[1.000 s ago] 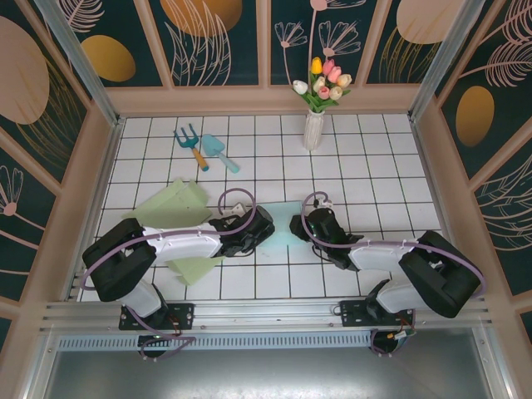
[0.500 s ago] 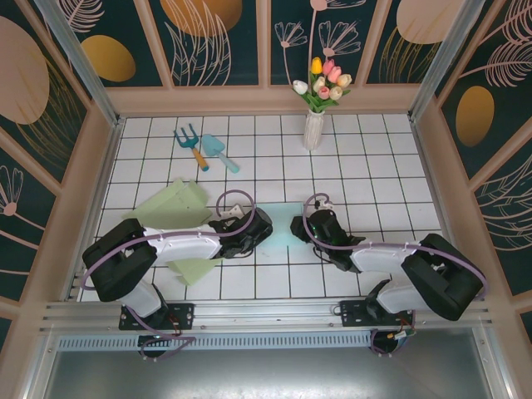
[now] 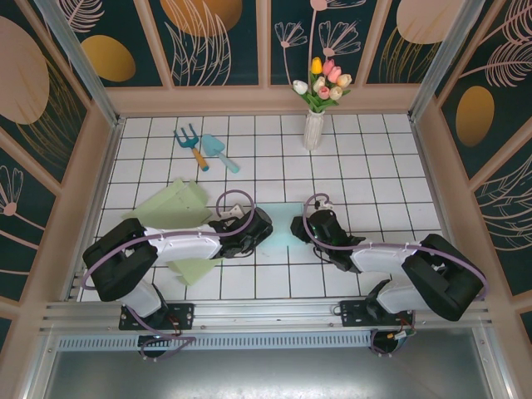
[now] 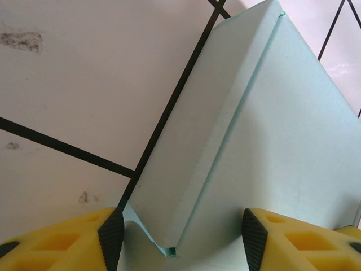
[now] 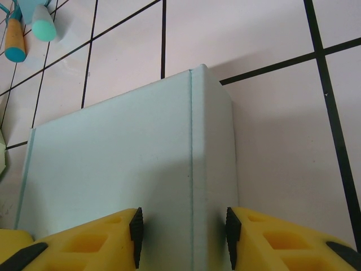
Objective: Fold the paper box
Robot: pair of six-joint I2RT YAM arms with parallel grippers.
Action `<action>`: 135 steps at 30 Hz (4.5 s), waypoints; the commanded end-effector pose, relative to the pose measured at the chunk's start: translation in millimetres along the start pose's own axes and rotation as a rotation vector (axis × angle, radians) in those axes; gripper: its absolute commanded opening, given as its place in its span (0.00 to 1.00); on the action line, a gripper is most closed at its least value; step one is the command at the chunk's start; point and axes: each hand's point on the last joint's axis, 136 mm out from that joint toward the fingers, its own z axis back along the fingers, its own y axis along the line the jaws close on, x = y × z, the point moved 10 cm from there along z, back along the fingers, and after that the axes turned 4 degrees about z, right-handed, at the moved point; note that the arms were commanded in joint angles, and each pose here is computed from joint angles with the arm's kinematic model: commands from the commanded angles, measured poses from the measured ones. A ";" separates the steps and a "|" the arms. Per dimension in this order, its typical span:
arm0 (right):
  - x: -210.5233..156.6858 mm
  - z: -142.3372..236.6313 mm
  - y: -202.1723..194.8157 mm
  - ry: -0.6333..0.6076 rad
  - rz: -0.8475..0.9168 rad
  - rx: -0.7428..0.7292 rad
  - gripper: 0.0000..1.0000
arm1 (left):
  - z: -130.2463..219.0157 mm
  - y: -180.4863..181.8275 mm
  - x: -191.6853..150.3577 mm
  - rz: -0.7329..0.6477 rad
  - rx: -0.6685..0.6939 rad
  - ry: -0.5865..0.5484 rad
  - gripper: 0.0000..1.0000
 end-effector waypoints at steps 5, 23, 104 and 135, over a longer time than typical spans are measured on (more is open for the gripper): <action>-15.3 0.8 -15.6 0.056 0.022 -0.073 0.45 | -13.1 5.4 -6.6 0.016 0.041 0.022 0.54; -8.2 10.8 -7.1 0.054 0.059 -0.045 0.46 | -8.6 21.3 1.4 0.002 0.095 -0.061 0.55; -36.4 32.8 -4.9 0.042 0.159 0.134 0.39 | -16.9 31.6 2.6 -0.016 0.147 -0.097 0.54; -36.8 37.3 -1.5 0.004 0.175 0.197 0.36 | -18.2 33.4 2.1 -0.020 0.151 -0.096 0.54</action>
